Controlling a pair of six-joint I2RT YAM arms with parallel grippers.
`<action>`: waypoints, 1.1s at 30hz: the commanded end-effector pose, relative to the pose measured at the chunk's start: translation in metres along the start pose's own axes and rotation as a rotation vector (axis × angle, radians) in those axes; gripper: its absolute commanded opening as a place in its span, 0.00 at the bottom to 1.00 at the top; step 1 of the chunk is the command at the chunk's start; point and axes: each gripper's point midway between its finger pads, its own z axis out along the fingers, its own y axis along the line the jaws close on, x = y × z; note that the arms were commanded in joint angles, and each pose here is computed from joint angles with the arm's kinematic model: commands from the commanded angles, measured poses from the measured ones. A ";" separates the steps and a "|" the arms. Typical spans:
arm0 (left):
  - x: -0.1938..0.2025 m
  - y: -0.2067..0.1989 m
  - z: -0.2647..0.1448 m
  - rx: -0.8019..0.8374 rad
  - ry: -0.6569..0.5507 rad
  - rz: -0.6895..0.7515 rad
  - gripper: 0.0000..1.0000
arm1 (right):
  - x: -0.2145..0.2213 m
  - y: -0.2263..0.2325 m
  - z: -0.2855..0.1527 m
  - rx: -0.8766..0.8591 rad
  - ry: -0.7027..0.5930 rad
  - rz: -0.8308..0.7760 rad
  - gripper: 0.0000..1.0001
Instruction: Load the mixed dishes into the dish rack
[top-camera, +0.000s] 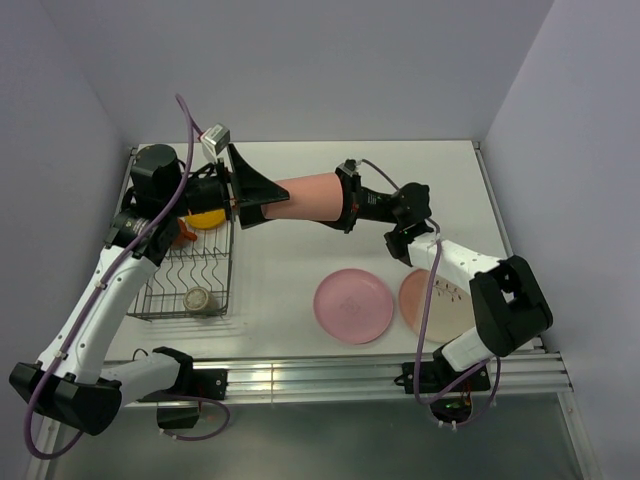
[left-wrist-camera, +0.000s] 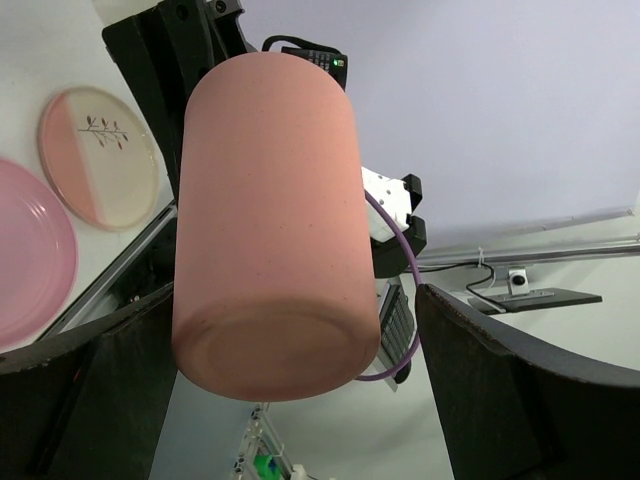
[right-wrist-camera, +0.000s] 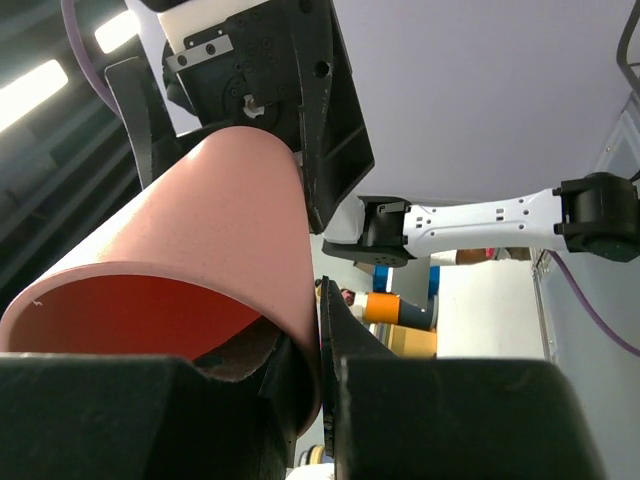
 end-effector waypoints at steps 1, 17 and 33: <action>-0.003 -0.018 -0.002 0.046 -0.015 0.065 0.98 | 0.018 0.020 -0.003 -0.047 0.024 -0.009 0.00; 0.000 -0.013 -0.003 0.032 -0.024 0.056 0.86 | 0.022 0.022 0.003 -0.017 0.049 -0.054 0.00; -0.014 0.007 0.003 -0.054 -0.076 0.055 0.06 | 0.025 0.023 0.003 0.000 0.064 -0.077 0.69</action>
